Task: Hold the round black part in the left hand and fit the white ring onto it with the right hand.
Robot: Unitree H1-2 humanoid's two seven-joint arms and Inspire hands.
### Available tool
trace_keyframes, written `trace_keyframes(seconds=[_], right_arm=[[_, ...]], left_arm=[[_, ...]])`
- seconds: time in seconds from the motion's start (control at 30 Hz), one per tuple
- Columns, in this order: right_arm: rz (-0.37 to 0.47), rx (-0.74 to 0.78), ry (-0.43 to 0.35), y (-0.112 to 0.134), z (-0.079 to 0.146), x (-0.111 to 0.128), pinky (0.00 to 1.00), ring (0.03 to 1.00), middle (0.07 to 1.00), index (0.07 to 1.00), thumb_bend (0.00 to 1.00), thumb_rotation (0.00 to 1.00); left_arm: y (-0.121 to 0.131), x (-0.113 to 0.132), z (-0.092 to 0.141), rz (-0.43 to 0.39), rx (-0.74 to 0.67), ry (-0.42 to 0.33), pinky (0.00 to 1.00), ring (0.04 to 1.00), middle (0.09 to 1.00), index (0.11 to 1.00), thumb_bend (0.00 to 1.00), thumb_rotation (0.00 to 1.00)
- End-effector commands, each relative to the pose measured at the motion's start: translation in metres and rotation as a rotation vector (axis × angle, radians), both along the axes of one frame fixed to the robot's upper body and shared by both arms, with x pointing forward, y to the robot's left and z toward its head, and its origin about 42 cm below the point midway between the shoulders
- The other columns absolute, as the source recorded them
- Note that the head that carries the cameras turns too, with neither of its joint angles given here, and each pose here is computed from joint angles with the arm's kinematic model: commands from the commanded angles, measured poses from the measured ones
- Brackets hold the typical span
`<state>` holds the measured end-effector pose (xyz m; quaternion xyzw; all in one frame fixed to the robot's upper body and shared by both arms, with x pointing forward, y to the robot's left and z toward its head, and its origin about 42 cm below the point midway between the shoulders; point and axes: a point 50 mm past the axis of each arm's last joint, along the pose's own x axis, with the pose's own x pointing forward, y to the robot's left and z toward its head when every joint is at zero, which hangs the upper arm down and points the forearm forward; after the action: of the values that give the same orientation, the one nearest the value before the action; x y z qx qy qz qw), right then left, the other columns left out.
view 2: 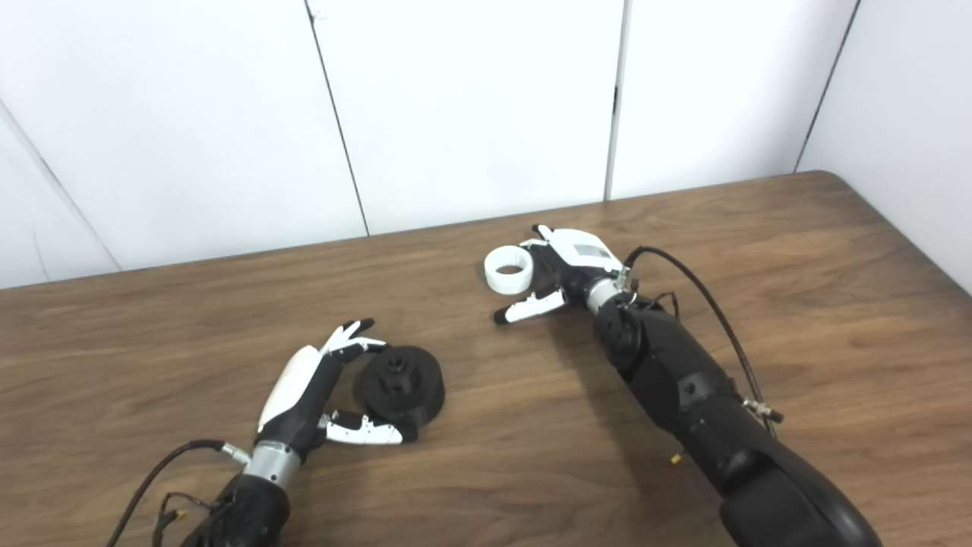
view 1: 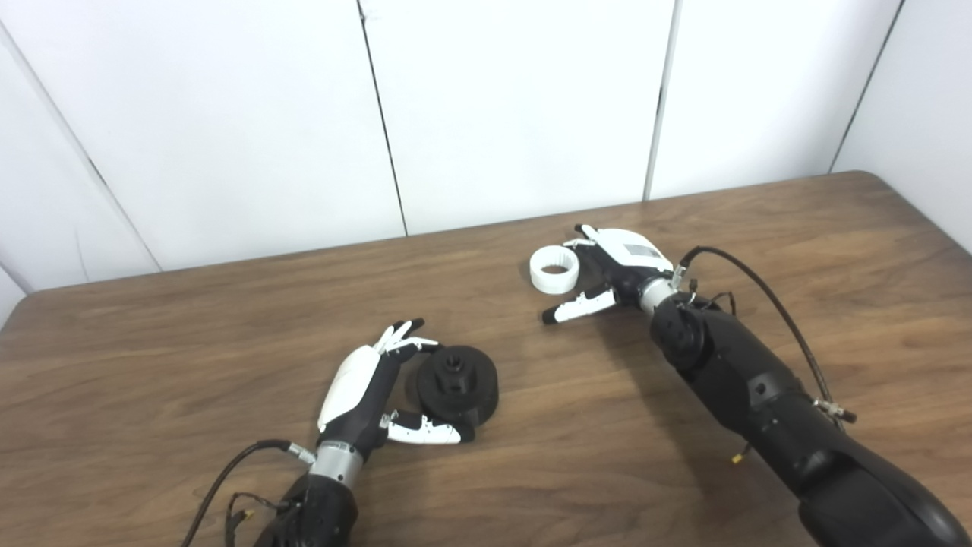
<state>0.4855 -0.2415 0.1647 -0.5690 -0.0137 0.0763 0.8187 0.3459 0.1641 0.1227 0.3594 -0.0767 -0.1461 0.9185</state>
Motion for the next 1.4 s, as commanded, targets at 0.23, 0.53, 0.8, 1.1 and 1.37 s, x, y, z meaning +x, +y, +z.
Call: trace_keyframes(seconds=[0.23, 0.53, 0.8, 1.1, 1.37], right_arm=[[-0.01, 0.087, -0.175, 0.012, 0.032, 0.017, 1.0, 0.999, 0.971, 0.71, 0.83, 0.48], [-0.028, 0.139, -0.203, 0.01, 0.031, 0.015, 1.0, 0.979, 0.94, 0.671, 0.78, 0.44], [-0.033, 0.168, -0.237, 0.012, 0.028, 0.012, 1.0, 0.951, 0.911, 0.628, 0.72, 0.36], [-0.045, 0.252, -0.303, 0.012, 0.025, 0.008, 1.0, 0.921, 0.861, 0.487, 0.52, 0.14], [-0.052, 0.272, -0.332, 0.012, 0.022, 0.005, 1.0, 0.926, 0.847, 0.484, 0.52, 0.14]], left_arm=[[-0.002, 0.004, 0.009, -0.01, 0.035, -0.037, 0.98, 1.0, 0.956, 0.618, 0.89, 0.21], [-0.003, 0.003, 0.008, -0.012, 0.037, -0.031, 0.97, 1.0, 0.96, 0.623, 0.88, 0.21], [-0.002, 0.002, 0.008, -0.009, 0.028, -0.033, 0.98, 1.0, 0.958, 0.618, 0.88, 0.19], [-0.002, 0.002, 0.009, -0.01, 0.03, -0.038, 0.97, 1.0, 0.953, 0.616, 0.88, 0.2], [-0.003, 0.003, 0.01, -0.007, 0.034, -0.03, 0.98, 1.0, 0.959, 0.621, 0.88, 0.19]])
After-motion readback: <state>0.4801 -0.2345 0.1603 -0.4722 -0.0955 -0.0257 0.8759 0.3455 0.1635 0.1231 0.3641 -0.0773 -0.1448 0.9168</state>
